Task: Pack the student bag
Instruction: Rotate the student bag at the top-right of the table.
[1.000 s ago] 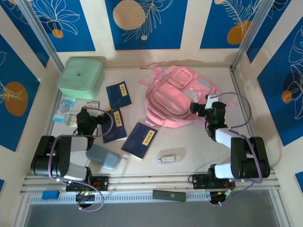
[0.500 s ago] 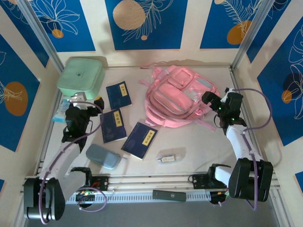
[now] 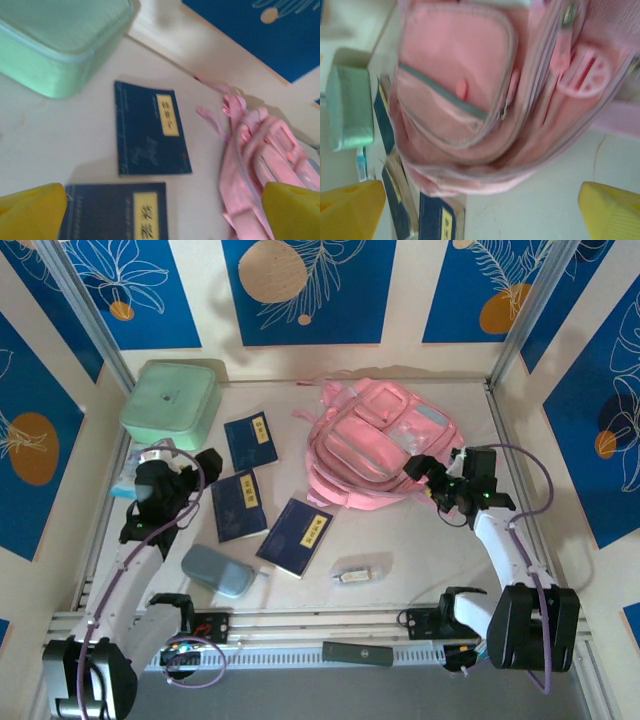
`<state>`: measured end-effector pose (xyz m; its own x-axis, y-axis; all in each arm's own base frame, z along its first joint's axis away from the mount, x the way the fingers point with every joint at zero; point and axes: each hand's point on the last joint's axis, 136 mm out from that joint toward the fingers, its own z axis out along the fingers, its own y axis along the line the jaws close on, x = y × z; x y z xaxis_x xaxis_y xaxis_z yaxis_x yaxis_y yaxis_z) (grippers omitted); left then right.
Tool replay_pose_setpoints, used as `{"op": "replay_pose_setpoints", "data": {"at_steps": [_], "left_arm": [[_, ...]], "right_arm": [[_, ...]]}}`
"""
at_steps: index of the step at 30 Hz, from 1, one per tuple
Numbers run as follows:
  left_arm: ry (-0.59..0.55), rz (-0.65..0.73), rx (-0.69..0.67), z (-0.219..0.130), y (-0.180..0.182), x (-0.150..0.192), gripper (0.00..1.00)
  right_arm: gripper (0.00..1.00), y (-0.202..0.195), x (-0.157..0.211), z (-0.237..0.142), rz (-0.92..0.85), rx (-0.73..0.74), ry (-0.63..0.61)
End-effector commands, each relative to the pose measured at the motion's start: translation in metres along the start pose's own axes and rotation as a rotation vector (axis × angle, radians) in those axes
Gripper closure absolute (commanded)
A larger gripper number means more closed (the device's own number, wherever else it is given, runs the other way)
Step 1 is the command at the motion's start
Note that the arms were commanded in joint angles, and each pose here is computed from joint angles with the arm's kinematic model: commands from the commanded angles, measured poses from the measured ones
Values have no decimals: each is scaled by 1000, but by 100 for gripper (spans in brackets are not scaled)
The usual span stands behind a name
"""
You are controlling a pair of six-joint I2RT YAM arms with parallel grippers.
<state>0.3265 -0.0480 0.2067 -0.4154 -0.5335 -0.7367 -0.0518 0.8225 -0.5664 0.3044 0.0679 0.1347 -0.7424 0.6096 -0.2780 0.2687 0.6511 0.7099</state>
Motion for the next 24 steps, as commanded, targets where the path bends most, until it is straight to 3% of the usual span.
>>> {"op": "replay_pose_setpoints", "data": {"at_steps": [1, 12, 24], "left_arm": [[124, -111, 102, -7, -21, 35, 1], [204, -56, 206, -14, -65, 83, 1], [327, 82, 288, 3, -116, 126, 1]], "right_arm": [[1, 0, 29, 9, 52, 8, 115], [1, 25, 63, 53, 58, 13, 228], [1, 58, 88, 95, -18, 12, 221]]}}
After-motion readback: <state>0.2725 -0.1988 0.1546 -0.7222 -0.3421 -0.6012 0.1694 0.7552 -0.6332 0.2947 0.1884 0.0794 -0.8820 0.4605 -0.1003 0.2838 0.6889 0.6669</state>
